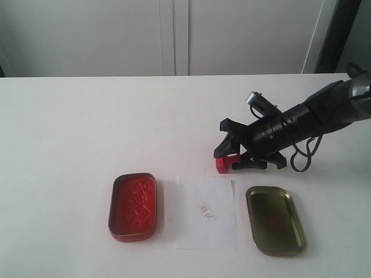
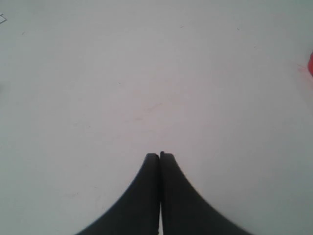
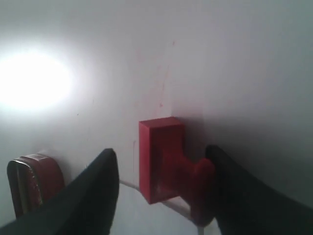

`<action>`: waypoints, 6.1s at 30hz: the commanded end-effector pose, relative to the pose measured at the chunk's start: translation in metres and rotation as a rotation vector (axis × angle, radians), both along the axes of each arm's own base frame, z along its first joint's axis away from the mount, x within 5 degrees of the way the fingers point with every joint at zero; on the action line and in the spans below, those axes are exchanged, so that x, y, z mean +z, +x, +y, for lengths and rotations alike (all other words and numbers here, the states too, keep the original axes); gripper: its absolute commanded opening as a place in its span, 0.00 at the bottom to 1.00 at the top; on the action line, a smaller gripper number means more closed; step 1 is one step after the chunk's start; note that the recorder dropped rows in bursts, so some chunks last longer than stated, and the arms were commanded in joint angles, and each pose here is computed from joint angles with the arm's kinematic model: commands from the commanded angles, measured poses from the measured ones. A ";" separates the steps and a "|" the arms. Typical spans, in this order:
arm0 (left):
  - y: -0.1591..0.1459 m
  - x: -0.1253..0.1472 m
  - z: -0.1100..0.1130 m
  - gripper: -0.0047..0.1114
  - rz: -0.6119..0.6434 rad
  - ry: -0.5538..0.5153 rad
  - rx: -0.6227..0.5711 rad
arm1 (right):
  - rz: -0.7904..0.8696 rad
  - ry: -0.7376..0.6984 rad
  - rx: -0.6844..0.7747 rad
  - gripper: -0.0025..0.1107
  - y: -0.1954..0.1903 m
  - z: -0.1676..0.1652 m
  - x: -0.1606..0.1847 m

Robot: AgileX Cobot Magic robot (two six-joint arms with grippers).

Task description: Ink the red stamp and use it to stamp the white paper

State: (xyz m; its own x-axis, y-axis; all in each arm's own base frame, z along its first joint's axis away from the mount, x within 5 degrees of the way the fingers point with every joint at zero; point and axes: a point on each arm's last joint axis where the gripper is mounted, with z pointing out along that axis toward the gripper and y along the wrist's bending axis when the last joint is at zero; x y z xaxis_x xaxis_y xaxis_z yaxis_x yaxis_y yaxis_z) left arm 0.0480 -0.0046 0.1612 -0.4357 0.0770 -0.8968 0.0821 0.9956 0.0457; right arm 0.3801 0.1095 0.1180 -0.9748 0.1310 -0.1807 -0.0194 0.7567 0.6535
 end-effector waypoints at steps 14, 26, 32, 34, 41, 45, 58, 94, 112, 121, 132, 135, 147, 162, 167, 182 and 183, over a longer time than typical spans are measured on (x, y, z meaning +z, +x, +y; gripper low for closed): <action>-0.001 -0.004 0.000 0.04 0.016 -0.002 -0.004 | -0.060 -0.204 -0.011 0.50 -0.004 -0.018 0.027; -0.001 -0.004 0.000 0.04 0.016 -0.002 -0.004 | -0.034 -0.266 0.058 0.02 -0.015 -0.022 0.043; -0.001 -0.004 0.000 0.04 0.016 -0.002 -0.004 | -0.037 -0.266 0.057 0.02 -0.015 -0.022 0.044; -0.001 -0.004 0.000 0.04 0.016 -0.002 -0.004 | -0.040 -0.276 0.060 0.02 -0.016 -0.023 0.046; -0.001 -0.004 0.000 0.04 0.016 -0.002 -0.004 | -0.033 -0.416 0.066 0.02 -0.022 -0.035 0.057; -0.001 -0.004 0.000 0.04 0.016 -0.002 -0.004 | -0.011 -0.499 0.070 0.02 -0.027 -0.043 0.064; -0.001 -0.004 0.000 0.04 0.016 -0.002 -0.004 | -0.016 -0.569 0.073 0.02 -0.037 -0.051 0.084; -0.001 -0.004 0.000 0.04 0.016 -0.002 -0.004 | -0.497 -0.631 -0.041 0.02 -0.194 -0.081 0.183; -0.001 -0.004 0.000 0.04 0.016 -0.002 -0.004 | -0.864 -0.585 -0.176 0.02 -0.301 -0.096 0.198; -0.001 -0.004 0.000 0.04 0.016 -0.002 -0.004 | -1.028 -0.611 -0.229 0.02 -0.321 -0.102 0.185; -0.001 -0.004 0.000 0.04 0.016 -0.002 -0.004 | -1.007 -0.615 -0.221 0.02 -0.322 -0.102 0.183; -0.001 -0.004 0.000 0.04 0.016 -0.002 -0.004 | -1.007 -0.615 -0.221 0.02 -0.322 -0.102 0.183; -0.001 -0.004 0.000 0.04 0.016 -0.002 -0.004 | -1.007 -0.615 -0.221 0.02 -0.322 -0.102 0.183; -0.001 -0.004 0.000 0.04 0.016 -0.002 -0.004 | -1.106 -0.596 -0.262 0.02 -0.342 -0.105 0.182; -0.001 -0.004 0.000 0.04 0.016 -0.002 -0.004 | -1.088 -0.599 -0.254 0.02 -0.342 -0.105 0.160; -0.001 -0.004 0.000 0.04 0.016 -0.002 -0.004 | -1.193 -0.576 -0.294 0.02 -0.332 -0.103 0.102; -0.001 -0.004 0.000 0.04 0.016 -0.002 -0.004 | -1.183 -0.578 -0.290 0.02 -0.331 -0.103 0.098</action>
State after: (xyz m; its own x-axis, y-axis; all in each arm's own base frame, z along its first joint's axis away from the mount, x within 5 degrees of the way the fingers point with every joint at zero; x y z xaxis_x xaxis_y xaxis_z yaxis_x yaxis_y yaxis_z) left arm 0.0480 -0.0046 0.1612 -0.4357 0.0770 -0.8968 0.0821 0.9956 0.0457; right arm 0.0467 0.0064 0.2210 -0.1866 -0.0768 -0.9794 -0.1480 0.9878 -0.0493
